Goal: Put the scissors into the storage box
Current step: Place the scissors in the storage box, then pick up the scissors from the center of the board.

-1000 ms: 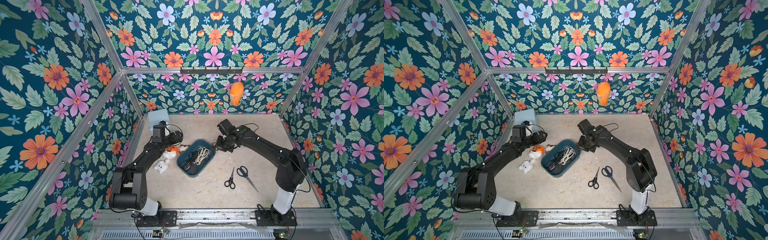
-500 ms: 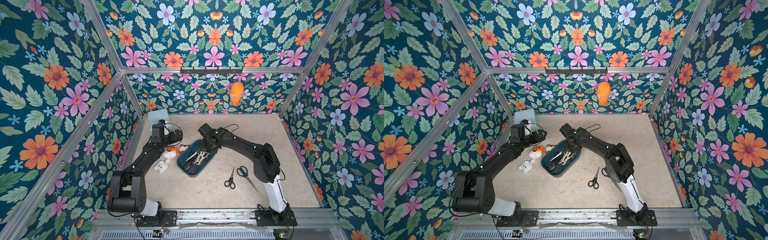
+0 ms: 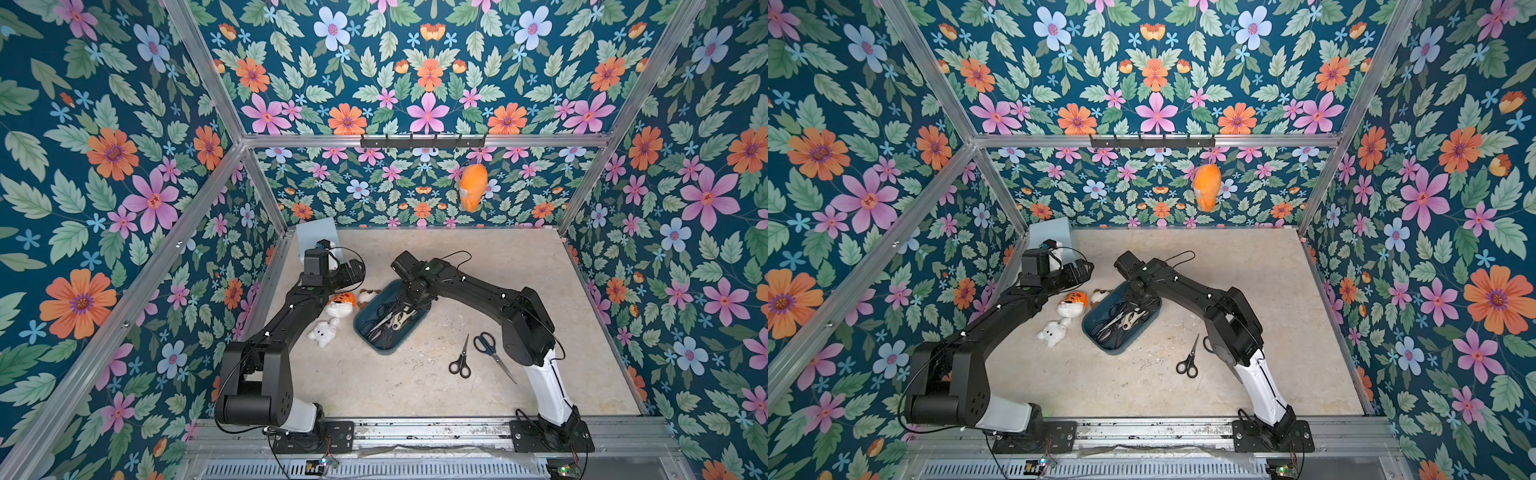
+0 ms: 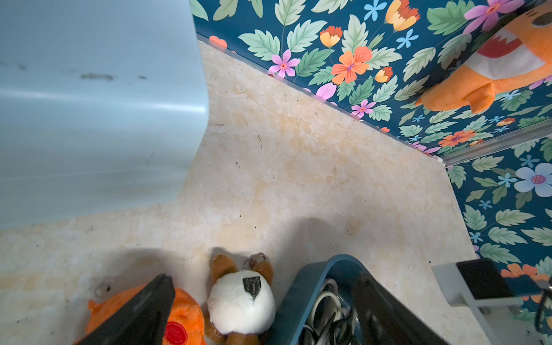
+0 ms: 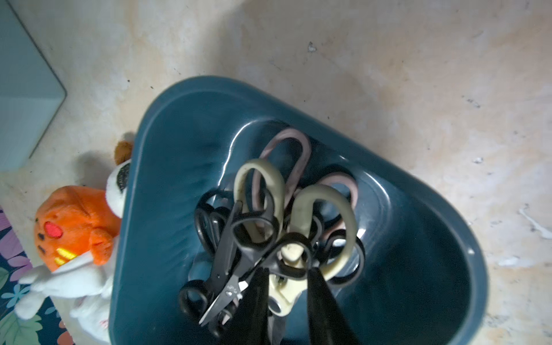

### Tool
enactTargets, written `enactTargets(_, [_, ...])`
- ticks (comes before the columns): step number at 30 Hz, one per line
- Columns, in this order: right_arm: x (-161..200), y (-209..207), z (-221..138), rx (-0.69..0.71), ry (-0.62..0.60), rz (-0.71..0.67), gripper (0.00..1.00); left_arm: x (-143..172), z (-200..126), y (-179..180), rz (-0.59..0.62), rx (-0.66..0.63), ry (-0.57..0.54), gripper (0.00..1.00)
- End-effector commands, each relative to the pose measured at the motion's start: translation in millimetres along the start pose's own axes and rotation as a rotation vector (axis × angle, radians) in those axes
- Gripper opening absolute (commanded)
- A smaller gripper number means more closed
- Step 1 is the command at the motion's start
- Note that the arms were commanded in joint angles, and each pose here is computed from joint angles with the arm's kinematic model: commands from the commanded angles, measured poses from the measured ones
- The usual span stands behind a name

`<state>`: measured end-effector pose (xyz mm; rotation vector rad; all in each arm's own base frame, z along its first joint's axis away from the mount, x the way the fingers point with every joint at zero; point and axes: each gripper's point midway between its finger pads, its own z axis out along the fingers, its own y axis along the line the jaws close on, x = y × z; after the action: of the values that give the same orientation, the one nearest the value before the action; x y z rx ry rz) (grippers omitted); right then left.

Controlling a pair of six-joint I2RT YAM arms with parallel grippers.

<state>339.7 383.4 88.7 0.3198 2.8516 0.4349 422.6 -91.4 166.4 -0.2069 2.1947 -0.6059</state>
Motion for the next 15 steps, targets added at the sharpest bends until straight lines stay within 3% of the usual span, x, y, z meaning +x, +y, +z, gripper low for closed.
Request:
enactTargets(1, [-4.0,4.0,-11.3,-0.021,-0.019,-0.056,0.32,-6.0,-0.3,-2.8,0.008,0.012,-0.023,0.99])
enactTargets(8, [6.8,-15.0,-41.6,-0.026,-0.014,-0.189,0.35,-7.0,-1.7,-4.1,0.009,0.018,-0.025,0.99])
enactTargets(15, [47.9,-82.0,-60.0,0.043,0.066,-0.304,0.35,-3.4,-1.6,-7.7,0.005,0.041,-0.015,0.99])
